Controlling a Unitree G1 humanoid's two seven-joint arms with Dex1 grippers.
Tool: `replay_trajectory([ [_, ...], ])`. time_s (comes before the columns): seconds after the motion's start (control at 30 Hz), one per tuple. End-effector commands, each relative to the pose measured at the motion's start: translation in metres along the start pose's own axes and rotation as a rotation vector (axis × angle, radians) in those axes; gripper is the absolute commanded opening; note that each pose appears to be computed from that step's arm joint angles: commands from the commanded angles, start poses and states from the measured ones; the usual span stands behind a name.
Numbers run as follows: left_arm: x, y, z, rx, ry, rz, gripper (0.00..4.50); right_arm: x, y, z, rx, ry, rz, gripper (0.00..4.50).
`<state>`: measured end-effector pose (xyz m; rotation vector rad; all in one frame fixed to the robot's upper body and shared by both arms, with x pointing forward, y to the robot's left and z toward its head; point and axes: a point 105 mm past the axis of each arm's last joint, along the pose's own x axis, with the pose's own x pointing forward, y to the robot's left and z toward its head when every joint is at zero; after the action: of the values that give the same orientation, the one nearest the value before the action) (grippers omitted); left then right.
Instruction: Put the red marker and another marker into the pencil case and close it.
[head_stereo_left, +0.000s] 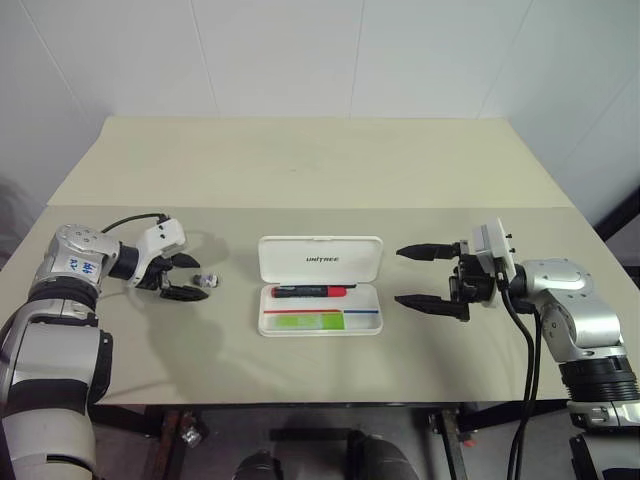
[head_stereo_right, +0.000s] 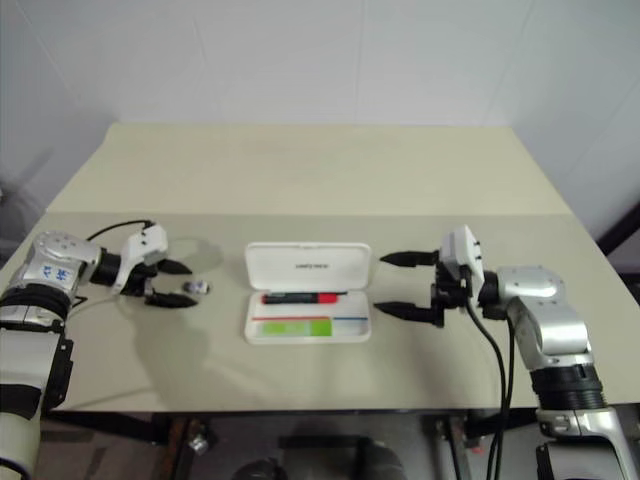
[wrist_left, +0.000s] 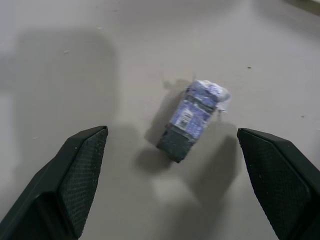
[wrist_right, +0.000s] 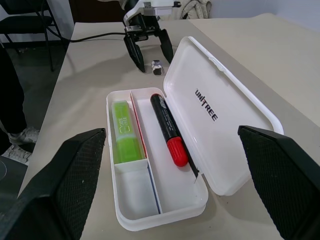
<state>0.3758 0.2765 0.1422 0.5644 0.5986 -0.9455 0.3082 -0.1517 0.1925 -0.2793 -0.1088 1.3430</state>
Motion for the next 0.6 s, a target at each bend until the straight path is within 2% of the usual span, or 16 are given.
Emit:
replay_trajectory([
  [0.03,0.0,0.004,-0.003,-0.021,0.032,0.033,4.43,-0.001,-0.002,0.012,-0.043,-0.023,-0.007,4.5],
  [0.1,0.002,0.004,-0.003,-0.031,0.036,0.029,4.43,0.0,-0.002,0.012,-0.044,-0.025,-0.005,4.5],
  [0.2,0.005,0.004,-0.002,-0.04,0.037,0.03,3.86,0.001,-0.001,0.012,-0.045,-0.027,-0.002,4.5],
  [0.57,0.012,0.001,-0.003,-0.048,0.03,0.021,0.36,0.0,-0.002,0.013,-0.052,-0.025,-0.006,4.5],
  [0.6,0.013,0.001,-0.003,-0.046,0.026,0.018,0.34,0.0,-0.002,0.013,-0.052,-0.025,-0.007,4.5],
])
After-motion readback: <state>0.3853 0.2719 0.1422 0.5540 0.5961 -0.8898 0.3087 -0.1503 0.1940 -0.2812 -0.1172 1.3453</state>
